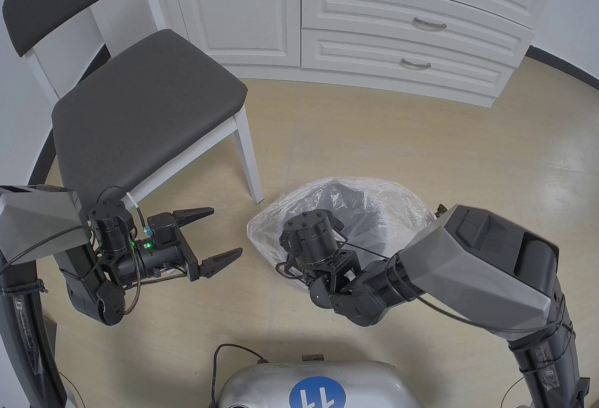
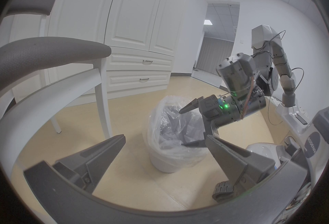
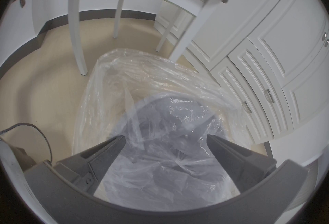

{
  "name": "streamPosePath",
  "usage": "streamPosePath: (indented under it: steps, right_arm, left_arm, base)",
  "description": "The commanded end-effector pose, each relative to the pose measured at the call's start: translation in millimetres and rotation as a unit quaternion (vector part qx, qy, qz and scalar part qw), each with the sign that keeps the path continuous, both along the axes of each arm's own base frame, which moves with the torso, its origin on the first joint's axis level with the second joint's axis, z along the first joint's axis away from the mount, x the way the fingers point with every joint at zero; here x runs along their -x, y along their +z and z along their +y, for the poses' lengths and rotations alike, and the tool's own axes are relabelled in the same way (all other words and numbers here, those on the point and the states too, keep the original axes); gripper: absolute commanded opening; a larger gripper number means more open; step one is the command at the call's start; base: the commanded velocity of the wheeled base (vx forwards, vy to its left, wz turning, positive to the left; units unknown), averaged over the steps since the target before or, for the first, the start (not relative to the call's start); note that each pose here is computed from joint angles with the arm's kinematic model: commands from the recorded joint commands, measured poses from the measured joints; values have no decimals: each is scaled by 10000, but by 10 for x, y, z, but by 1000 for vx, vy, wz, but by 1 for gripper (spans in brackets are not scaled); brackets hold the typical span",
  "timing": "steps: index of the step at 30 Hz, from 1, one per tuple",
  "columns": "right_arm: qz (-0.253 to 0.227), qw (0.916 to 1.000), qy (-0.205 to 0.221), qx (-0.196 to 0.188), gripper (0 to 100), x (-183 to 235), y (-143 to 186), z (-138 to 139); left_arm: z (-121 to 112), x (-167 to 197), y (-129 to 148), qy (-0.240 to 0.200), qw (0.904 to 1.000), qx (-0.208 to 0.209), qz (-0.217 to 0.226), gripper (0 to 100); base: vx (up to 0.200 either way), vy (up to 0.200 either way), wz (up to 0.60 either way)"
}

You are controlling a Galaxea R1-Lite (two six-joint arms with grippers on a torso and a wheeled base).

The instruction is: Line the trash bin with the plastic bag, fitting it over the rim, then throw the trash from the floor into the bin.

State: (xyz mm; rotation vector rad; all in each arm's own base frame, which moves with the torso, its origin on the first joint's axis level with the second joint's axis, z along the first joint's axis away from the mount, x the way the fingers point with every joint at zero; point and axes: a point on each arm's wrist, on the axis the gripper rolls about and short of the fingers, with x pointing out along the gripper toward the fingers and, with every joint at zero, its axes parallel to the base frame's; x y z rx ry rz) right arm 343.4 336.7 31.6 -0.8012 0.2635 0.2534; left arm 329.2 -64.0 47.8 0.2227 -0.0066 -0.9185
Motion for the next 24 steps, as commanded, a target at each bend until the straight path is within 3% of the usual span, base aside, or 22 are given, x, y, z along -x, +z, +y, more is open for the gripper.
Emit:
streamPosePath:
  steps: [1, 10, 14, 17, 18, 20, 21, 22, 24]
  right_arm:
    - [-54, 9999, -112, -75, 100, -18, 162, -133]
    - [-330, 9975, -241, -583, 100, 183, 570, -472]
    - [-495, 9887, -538, -1312, 100, 289, 684, -777]
    - [-515, 9762, -981, -1865, 100, 179, 626, -993]
    - [-514, 9753, -1006, -1900, 100, 174, 624, -1004]
    - [-496, 9530, -1465, -2604, 100, 66, 594, -1193]
    - [-496, 9530, -1465, -2604, 100, 66, 594, -1193]
    - [-435, 9375, -1746, -2980, 100, 18, 548, -1316]
    - [-386, 9241, -2009, -3228, 100, -33, 479, -1435]
  left_arm:
    - [-32, -6, -24, -45, 10000, 9, 41, 100]
    - [-159, -15, -70, -186, 9998, 25, 107, 100]
    - [-381, 17, 35, -117, 9973, 490, 536, 100]
    - [-608, -71, 123, 605, 9926, 876, 584, 100]
    - [-625, -76, 124, 644, 9922, 894, 590, 100]
    - [-890, -177, 106, 1318, 9811, 1219, 722, 100]
    - [-890, -177, 106, 1318, 9811, 1219, 722, 100]
    - [-977, -180, 52, 1458, 9788, 1103, 922, 100]
    - [-1019, -172, 15, 1436, 9782, 959, 1157, 100]
  base:
    - [0, 0, 0]
    - [0, 0, 0]
    - [0, 0, 0]
    - [0, 0, 0]
    - [0, 0, 0]
    - [0, 0, 0]
    - [0, 0, 0]
    - [0, 0, 0]
    - [0, 0, 0]
